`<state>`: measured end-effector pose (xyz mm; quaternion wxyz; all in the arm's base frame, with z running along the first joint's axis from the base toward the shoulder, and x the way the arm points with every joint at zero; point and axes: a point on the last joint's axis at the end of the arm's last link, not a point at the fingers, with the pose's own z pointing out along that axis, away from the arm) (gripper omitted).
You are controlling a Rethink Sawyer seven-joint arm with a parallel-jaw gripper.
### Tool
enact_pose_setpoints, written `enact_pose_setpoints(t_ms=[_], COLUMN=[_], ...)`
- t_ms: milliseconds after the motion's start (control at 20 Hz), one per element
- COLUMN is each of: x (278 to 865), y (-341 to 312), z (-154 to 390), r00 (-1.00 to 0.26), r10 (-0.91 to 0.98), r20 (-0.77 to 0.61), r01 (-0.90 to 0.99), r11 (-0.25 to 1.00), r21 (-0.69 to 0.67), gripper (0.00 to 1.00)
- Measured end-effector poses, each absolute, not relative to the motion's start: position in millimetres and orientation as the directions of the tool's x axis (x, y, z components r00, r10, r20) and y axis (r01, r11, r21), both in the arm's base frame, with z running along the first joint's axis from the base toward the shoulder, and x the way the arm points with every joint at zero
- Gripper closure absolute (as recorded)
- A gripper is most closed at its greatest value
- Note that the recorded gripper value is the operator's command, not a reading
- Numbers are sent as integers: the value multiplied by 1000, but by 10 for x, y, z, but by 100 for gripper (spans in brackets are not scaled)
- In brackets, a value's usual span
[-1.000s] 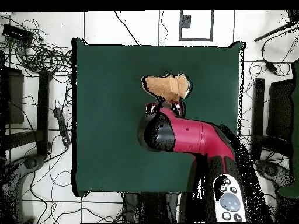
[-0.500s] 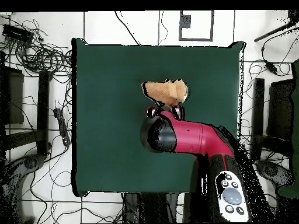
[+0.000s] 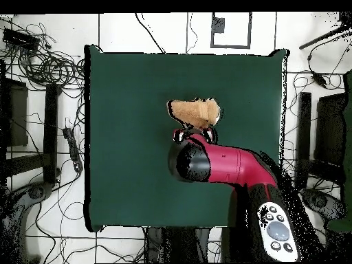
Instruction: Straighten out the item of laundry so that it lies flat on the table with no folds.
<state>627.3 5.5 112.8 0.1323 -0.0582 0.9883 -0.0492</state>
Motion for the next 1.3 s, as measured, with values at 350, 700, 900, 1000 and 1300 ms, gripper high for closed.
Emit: enact_pose_setpoints(t_ms=[350, 700, 900, 1000, 1300], x=[6205, 6059, 5960, 5938, 5906], y=[66, 177, 286, 318, 423], z=[1178, 1154, 1111, 1100, 1088], r00=[-970, -985, -988, -988, -986], r10=[-125, -135, -148, -152, -169], r20=[-210, -107, -43, -30, -14], r01=[-105, -125, -144, -149, -167], r11=[989, 988, 986, 986, 983], r21=[-107, -92, -81, -79, -77], gripper=[100, 100, 100, 100, 100])
